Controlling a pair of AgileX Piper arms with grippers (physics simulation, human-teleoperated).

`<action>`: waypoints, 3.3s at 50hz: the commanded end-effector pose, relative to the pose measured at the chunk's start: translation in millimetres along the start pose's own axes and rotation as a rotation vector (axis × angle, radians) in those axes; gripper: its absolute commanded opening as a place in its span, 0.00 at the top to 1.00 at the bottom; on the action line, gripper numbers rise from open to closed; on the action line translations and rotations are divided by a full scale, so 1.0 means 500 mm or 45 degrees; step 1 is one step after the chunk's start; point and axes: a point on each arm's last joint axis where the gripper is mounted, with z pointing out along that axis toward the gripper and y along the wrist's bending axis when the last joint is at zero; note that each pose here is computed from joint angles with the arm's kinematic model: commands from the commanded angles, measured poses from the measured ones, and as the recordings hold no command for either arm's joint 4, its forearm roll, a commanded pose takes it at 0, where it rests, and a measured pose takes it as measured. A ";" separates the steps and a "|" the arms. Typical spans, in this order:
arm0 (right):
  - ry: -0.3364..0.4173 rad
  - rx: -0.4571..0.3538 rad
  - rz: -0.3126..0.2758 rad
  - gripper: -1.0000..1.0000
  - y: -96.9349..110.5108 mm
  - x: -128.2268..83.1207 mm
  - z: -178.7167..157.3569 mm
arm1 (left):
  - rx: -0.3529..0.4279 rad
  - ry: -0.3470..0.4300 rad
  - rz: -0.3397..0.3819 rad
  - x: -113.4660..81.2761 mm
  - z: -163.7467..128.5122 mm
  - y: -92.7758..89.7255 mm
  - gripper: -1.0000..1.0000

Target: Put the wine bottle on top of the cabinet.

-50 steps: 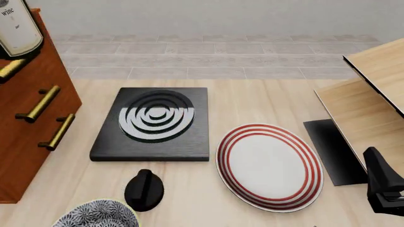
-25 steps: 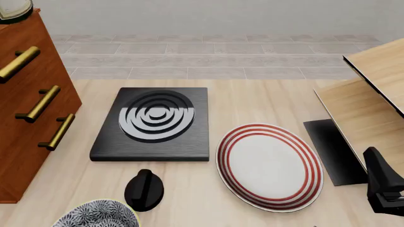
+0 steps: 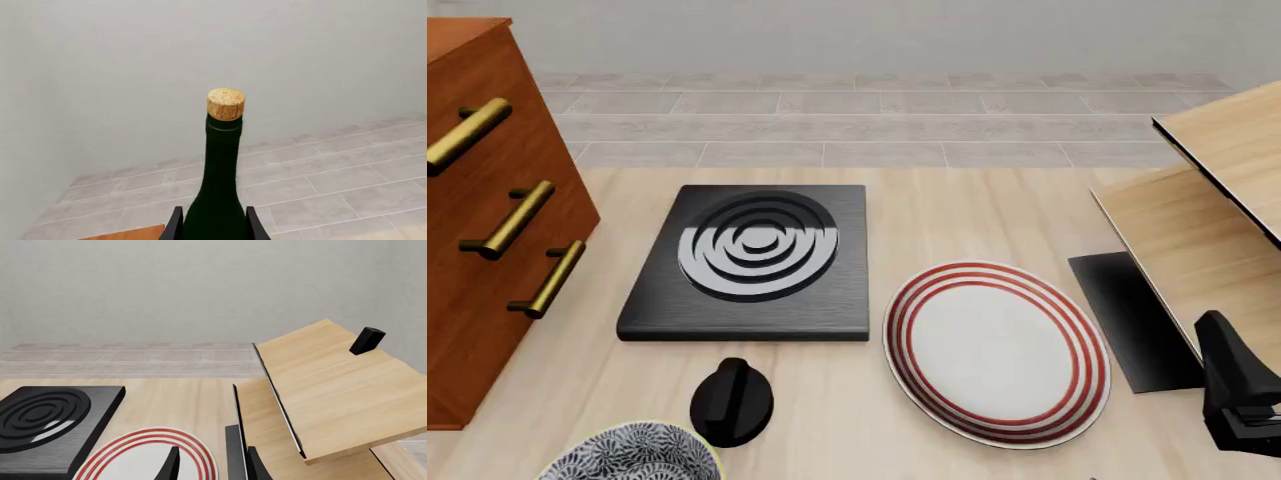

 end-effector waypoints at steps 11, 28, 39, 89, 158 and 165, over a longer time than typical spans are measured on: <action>0.000 0.000 0.000 0.00 0.000 0.000 0.000 | -0.165 0.015 0.046 -0.017 0.007 0.064 1.00; 0.000 0.000 0.001 0.00 0.000 0.000 0.000 | -0.266 0.021 0.057 -0.027 -0.029 0.095 1.00; 0.000 0.000 0.000 0.00 0.000 0.000 0.000 | -0.325 0.026 0.071 -0.029 -0.045 0.112 1.00; 0.000 0.000 0.000 0.00 0.000 0.000 0.000 | -0.558 0.113 0.105 0.046 -0.086 0.171 1.00; 0.000 0.000 0.000 0.00 0.000 0.000 0.000 | -0.740 0.242 0.078 0.220 -0.061 0.253 1.00; 0.000 0.000 0.000 0.00 0.000 0.000 0.000 | -0.750 0.249 0.070 0.227 -0.064 0.255 1.00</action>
